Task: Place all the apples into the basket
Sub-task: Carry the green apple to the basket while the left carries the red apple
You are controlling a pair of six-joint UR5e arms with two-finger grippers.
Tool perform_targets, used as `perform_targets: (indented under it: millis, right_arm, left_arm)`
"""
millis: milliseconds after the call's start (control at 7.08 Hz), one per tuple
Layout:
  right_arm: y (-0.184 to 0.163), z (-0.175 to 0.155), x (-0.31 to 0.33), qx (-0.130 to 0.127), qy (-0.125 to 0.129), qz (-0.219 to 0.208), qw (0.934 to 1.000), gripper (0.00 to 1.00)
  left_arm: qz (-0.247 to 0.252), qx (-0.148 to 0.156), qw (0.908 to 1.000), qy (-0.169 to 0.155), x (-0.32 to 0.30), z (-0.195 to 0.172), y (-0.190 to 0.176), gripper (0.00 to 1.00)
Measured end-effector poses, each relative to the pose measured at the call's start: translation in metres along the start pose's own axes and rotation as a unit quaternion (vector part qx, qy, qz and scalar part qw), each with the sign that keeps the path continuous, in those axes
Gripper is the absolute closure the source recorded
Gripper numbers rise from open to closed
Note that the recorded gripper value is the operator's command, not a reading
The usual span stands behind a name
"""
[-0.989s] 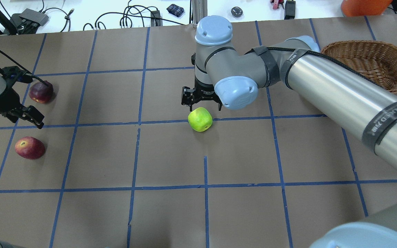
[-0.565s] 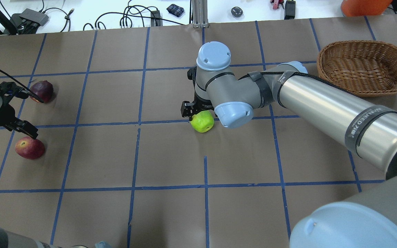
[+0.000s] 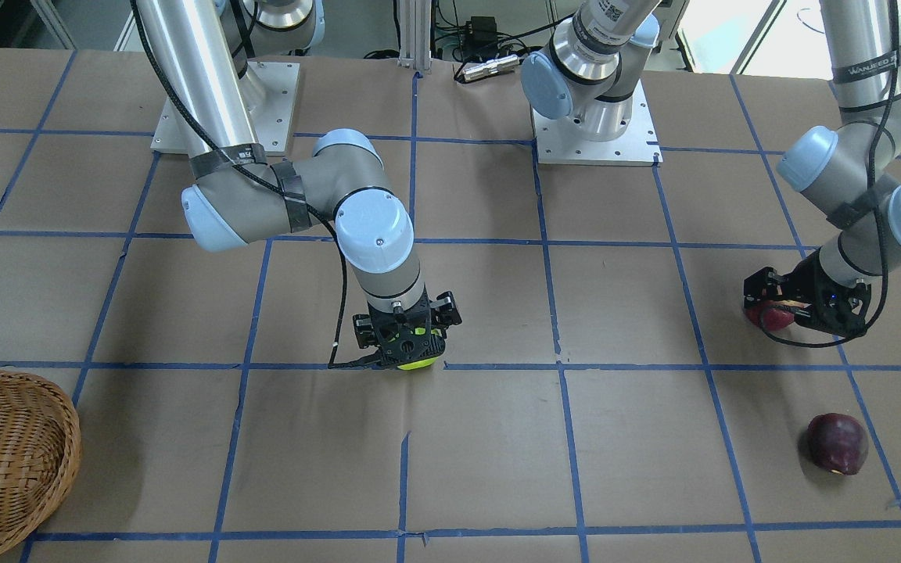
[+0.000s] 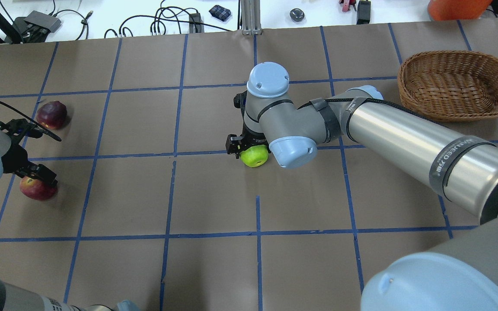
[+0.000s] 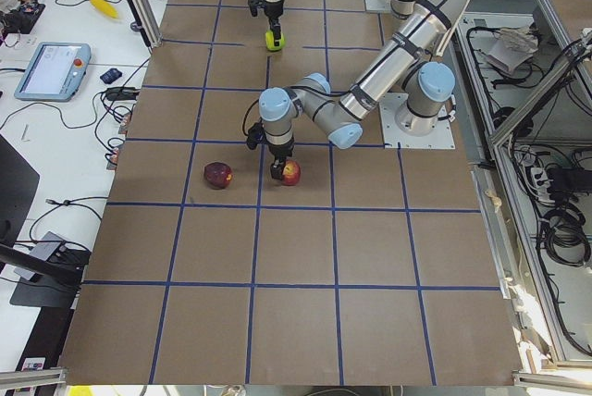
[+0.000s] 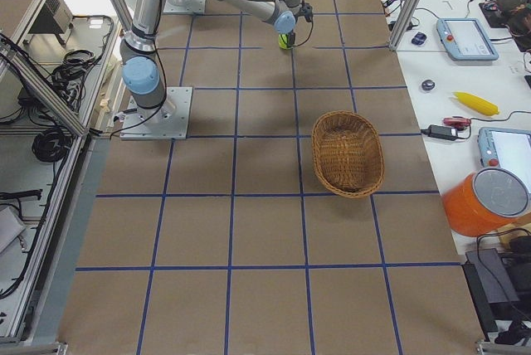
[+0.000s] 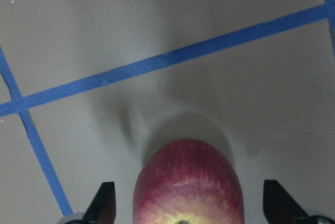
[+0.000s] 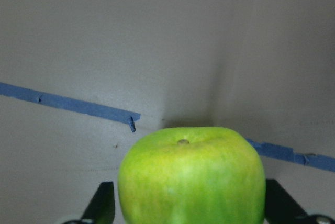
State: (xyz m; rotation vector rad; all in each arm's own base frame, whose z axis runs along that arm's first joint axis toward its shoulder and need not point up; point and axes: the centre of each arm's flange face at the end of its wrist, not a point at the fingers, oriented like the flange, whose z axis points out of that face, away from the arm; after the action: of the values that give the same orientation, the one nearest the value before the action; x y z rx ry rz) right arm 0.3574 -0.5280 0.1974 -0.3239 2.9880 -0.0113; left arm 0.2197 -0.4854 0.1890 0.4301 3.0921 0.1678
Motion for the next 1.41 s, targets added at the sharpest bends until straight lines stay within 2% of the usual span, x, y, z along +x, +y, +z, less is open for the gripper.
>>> perform_targets:
  millis: [141, 283, 424, 565, 848, 1130, 1413]
  right_arm:
    - [-0.001, 0.002, 0.001, 0.000, 0.003, -0.002, 1.0000, 1.00]
    - [-0.003, 0.001, 0.003, 0.002, 0.005, -0.001, 1.0000, 1.00]
    - [-0.006, -0.002, 0.008, 0.003, 0.006, 0.002, 1.0000, 1.00]
    - [-0.010, -0.013, 0.015, 0.011, 0.006, 0.008, 0.9999, 1.00]
    - [-0.031, -0.058, 0.052, 0.025, 0.006, 0.043, 0.9987, 1.00]
    - [-0.056, -0.119, 0.113, 0.033, 0.008, 0.095, 0.9949, 1.00]
    - [-0.074, -0.167, 0.186, 0.038, 0.015, 0.120, 0.9919, 1.00]
  left_arm:
    - [0.002, -0.006, 1.0000, 0.005, 0.000, 0.007, 0.000, 0.00]
    - [0.002, -0.009, 0.9999, 0.009, 0.000, 0.012, 0.000, 0.27]
    - [0.001, -0.009, 0.9999, 0.011, -0.001, 0.012, -0.001, 0.73]
    - [-0.001, -0.008, 0.9999, 0.010, -0.002, 0.009, -0.002, 0.79]
    - [-0.004, -0.012, 0.9998, 0.013, 0.003, -0.006, -0.006, 0.79]
    - [-0.034, -0.017, 0.9991, 0.017, 0.030, -0.051, -0.046, 0.79]
    - [-0.098, -0.002, 0.9950, 0.022, 0.111, -0.090, -0.099, 0.78]
